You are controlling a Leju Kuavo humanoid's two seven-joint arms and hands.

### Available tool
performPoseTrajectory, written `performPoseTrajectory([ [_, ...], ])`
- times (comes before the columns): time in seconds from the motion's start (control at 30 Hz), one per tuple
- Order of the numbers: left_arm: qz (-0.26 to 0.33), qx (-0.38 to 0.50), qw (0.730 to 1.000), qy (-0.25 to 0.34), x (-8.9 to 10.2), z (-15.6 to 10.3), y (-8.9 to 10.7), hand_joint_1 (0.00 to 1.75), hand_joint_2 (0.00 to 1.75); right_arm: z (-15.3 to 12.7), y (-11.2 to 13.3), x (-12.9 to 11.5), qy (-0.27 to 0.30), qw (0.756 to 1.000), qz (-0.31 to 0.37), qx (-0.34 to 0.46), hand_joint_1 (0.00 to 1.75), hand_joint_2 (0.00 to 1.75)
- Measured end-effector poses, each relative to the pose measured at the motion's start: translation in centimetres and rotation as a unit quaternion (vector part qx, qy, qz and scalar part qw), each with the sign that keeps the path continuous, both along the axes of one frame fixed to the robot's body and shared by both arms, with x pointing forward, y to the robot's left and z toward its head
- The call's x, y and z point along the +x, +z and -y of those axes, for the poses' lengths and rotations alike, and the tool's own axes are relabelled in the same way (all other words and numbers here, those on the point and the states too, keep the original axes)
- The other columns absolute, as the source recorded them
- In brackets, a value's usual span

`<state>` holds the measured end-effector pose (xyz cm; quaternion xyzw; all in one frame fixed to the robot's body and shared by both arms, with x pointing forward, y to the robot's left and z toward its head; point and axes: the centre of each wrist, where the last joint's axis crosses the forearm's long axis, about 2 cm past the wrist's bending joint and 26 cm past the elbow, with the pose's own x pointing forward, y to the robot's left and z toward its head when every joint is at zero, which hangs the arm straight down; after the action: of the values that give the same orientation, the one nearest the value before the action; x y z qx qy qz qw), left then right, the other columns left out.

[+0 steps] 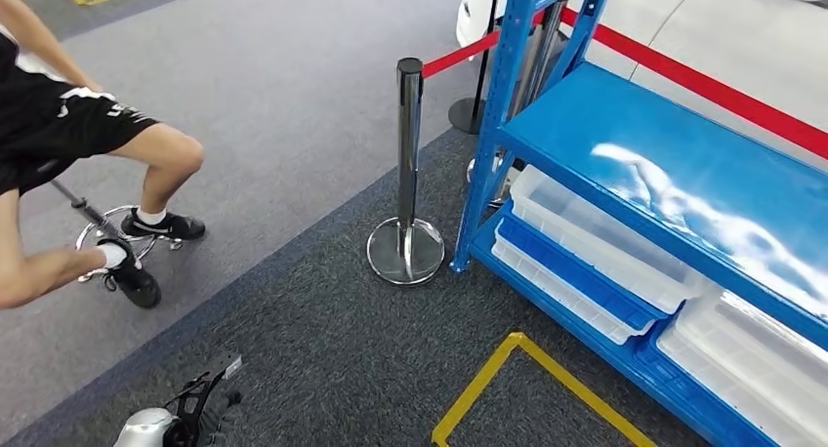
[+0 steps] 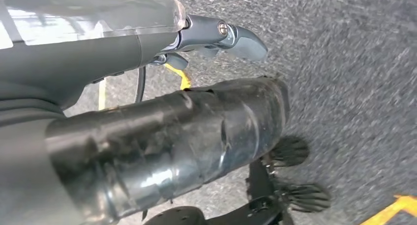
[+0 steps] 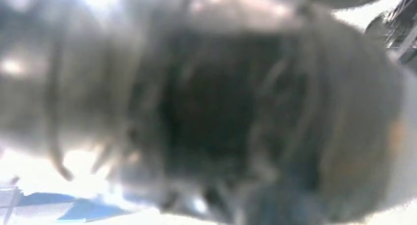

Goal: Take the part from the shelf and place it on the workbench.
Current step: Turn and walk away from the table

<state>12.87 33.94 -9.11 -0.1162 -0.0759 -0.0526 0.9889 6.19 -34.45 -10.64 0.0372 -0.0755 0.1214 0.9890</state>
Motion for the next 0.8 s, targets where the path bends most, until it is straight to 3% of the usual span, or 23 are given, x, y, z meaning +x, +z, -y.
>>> performPoseTrajectory([
  [0.5, 0.003, 0.0, 1.0, 0.005, 0.29, -0.24, 0.11, 0.0, 0.0, -0.01, 0.06, 0.38, 0.004, 1.0, 0.001, 0.005, 0.0, 0.0],
  [0.63, 0.007, 0.0, 1.0, 0.003, 0.65, -0.2, 0.21, 0.0, 1.75, 0.06, 0.01, -0.01, 0.004, 1.0, -0.005, 0.003, 0.0, 0.0],
  [0.8, 0.006, 0.001, 1.0, 0.002, 0.5, -0.2, 0.17, 0.0, 1.75, 0.06, 0.04, 0.18, 0.003, 1.0, -0.005, -0.001, 0.0, 0.0],
])
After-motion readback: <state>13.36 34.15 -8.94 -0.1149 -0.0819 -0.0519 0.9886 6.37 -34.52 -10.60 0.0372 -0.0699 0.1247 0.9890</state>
